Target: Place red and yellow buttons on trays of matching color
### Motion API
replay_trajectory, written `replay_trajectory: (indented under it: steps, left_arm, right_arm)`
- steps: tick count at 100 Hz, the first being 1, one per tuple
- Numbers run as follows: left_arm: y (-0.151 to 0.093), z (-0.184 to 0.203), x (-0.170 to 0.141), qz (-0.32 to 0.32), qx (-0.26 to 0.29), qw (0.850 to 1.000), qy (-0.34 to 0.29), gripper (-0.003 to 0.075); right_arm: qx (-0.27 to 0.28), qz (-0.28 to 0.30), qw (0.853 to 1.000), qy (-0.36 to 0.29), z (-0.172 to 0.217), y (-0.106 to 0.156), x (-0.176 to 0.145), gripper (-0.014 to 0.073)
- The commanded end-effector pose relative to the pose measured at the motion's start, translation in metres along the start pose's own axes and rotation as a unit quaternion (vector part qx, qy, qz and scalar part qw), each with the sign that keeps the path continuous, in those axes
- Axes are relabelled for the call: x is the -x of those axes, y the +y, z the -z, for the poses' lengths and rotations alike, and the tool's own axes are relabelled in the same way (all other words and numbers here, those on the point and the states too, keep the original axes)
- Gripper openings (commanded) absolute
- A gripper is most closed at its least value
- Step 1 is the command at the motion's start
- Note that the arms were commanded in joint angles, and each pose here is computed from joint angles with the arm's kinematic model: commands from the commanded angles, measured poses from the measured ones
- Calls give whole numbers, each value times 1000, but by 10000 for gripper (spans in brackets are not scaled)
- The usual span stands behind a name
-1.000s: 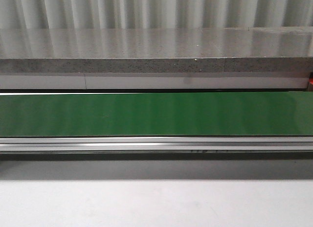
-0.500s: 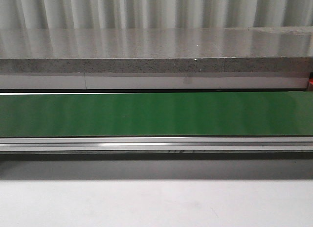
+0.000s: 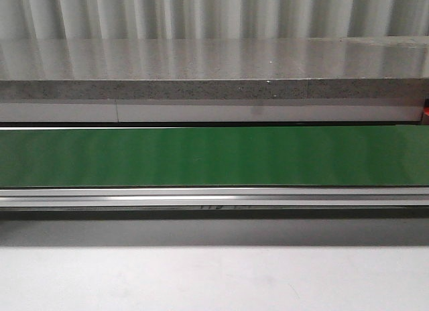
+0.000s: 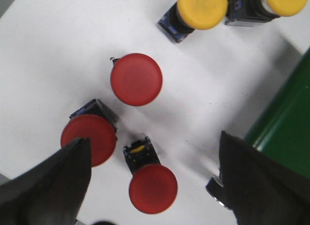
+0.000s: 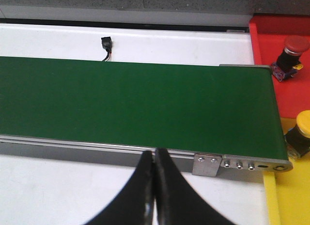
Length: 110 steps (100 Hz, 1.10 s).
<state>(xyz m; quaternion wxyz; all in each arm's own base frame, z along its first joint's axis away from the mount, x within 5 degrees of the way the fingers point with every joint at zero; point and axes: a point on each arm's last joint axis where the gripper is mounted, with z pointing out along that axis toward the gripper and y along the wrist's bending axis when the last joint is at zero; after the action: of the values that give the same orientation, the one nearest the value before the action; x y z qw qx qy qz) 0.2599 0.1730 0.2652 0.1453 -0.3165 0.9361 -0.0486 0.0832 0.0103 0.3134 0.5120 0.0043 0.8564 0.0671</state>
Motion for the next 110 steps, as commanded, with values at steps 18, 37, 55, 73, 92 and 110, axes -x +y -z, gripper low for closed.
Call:
replay_trajectory:
  steps: [18, 37, 55, 73, 92, 110]
  left_arm:
    - [3, -9, 30, -8, 9, 1000, -6, 533]
    - [2, -23, 40, -17, 10, 1000, 4, 533]
    - [4, -38, 45, -14, 9, 1000, 22, 533]
    - [6, -53, 47, -8, 6, 999, 34, 533]
    - [7, -63, 49, -4, 3, 999, 42, 476]
    - [7, -63, 49, -6, 3, 999, 41, 276]
  right_arm:
    - [4, 5, 999, -40, 3, 1, 12, -66]
    - [4, 5, 999, -40, 3, 1, 12, -66]
    - [4, 5, 999, -40, 3, 1, 12, -66]
    - [4, 5, 999, -39, 3, 1, 11, -66]
    - [4, 5, 999, -38, 3, 1, 11, -66]
    - [4, 5, 999, -38, 3, 1, 11, -66]
